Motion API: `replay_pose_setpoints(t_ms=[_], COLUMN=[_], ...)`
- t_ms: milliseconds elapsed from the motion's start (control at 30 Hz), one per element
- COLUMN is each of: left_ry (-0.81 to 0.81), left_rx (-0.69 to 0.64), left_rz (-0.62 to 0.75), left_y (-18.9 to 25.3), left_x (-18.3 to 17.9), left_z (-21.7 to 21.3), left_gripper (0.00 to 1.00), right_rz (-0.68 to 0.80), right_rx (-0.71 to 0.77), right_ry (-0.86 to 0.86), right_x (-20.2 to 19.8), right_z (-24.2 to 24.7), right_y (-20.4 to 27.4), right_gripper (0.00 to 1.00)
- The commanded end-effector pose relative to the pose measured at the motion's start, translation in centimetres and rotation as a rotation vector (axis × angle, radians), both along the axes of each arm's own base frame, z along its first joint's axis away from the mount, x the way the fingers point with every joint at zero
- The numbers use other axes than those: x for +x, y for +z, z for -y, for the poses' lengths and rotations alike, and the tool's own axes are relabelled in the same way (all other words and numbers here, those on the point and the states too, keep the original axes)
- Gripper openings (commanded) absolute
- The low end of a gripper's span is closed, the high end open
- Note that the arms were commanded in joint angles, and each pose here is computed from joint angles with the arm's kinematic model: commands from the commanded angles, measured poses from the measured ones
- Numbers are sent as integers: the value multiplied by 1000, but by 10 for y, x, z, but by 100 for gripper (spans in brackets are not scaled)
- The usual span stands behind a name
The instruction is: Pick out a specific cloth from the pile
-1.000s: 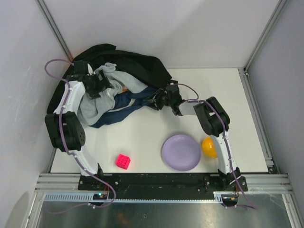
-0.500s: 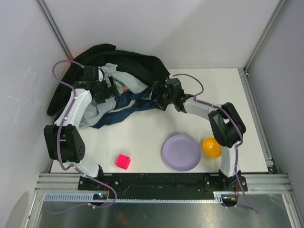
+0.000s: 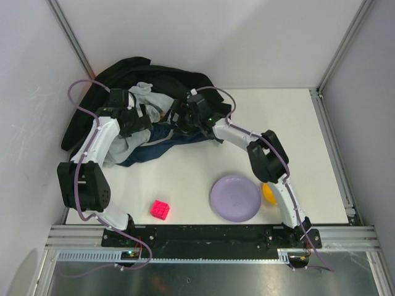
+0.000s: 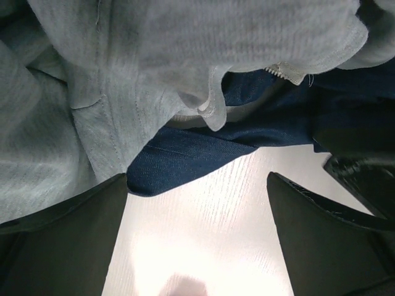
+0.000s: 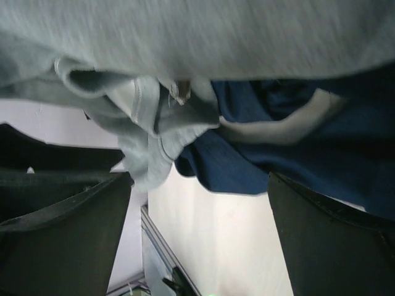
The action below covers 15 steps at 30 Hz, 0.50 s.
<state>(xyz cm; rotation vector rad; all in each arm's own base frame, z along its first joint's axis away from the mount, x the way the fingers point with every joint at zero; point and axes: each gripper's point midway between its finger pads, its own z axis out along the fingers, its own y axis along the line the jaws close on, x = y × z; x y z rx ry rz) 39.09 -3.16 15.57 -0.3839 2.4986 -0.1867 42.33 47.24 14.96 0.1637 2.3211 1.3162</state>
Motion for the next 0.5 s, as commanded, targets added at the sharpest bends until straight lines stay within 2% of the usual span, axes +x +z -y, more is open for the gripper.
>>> replay_pose_setpoints(t_ms=[0, 267, 467], left_ry=[-1, 13, 12], left_rx=[46, 52, 42], left_rz=[50, 59, 46], left_y=[16, 19, 14], left_x=[1, 7, 7], left_z=[-7, -10, -8], left_gripper=[100, 100, 100], right_rz=[-72, -157, -198], right_rx=[5, 24, 88], right_ry=[4, -7, -20], right_x=[12, 15, 20], right_z=[-22, -37, -48], right_y=[-16, -58, -79], right_gripper=[95, 79, 76])
